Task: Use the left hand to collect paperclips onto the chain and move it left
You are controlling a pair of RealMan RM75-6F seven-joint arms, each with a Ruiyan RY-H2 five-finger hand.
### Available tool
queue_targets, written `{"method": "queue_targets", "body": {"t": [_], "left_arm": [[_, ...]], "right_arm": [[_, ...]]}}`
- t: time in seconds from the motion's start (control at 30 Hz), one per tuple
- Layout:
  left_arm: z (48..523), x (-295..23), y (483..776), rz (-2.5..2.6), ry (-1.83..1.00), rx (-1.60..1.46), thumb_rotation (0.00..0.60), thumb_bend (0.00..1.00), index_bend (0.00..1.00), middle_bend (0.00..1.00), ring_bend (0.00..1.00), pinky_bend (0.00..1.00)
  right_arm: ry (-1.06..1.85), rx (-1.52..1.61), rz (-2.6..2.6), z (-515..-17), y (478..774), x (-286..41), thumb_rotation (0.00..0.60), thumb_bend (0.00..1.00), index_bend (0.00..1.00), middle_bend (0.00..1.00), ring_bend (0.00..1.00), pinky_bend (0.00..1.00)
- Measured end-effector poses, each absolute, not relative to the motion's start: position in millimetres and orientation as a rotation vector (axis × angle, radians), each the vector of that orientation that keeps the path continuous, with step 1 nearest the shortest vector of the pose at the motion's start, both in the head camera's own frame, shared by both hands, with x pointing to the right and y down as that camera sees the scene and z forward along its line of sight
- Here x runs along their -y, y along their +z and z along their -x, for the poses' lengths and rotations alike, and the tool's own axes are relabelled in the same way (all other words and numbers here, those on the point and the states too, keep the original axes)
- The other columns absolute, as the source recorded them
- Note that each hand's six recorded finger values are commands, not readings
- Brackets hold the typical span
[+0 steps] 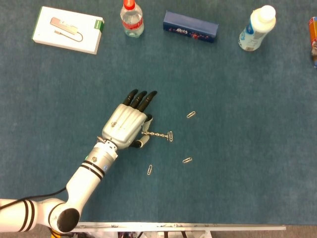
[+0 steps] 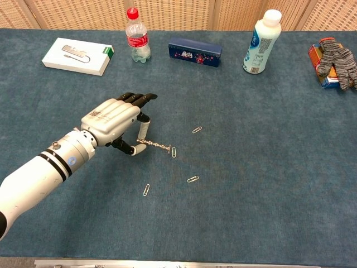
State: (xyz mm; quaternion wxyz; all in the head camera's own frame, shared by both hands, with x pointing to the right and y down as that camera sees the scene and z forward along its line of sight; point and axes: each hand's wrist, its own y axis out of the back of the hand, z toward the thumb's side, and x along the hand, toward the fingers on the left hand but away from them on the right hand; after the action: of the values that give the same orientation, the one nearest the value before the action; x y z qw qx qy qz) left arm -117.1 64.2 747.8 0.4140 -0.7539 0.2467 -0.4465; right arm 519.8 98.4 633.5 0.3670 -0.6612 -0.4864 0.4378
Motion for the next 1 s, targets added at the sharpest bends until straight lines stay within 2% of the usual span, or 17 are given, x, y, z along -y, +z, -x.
{"method": "queue_targets", "body": {"t": [0.7, 0.83, 1.0], "left_arm": [[110.6, -61.8, 760.0, 1.912, -1.156, -0.607, 0.600, 0.31, 0.68, 0.00, 0.00, 0.00], [112.1, -63.1, 760.3, 1.913, -1.159, -0.610, 0.600, 0.31, 0.68, 0.00, 0.00, 0.00], [103.1, -73.5, 766.9, 1.920, -1.153, -0.625, 0.600, 0.31, 0.68, 0.00, 0.00, 0.00]], "right_arm": [[1.135, 1.262, 1.705, -523.9, 637.7, -96.9, 0.600, 0.36, 0.53, 0.35, 0.25, 0.22], [1.146, 1.257, 1.702, -528.1, 637.5, -110.3, 0.600, 0.36, 0.53, 0.35, 0.25, 0.22], [1.140, 1.260, 1.707, -528.2, 636.7, -111.8, 0.600, 0.36, 0.53, 0.35, 0.25, 0.22]]}}
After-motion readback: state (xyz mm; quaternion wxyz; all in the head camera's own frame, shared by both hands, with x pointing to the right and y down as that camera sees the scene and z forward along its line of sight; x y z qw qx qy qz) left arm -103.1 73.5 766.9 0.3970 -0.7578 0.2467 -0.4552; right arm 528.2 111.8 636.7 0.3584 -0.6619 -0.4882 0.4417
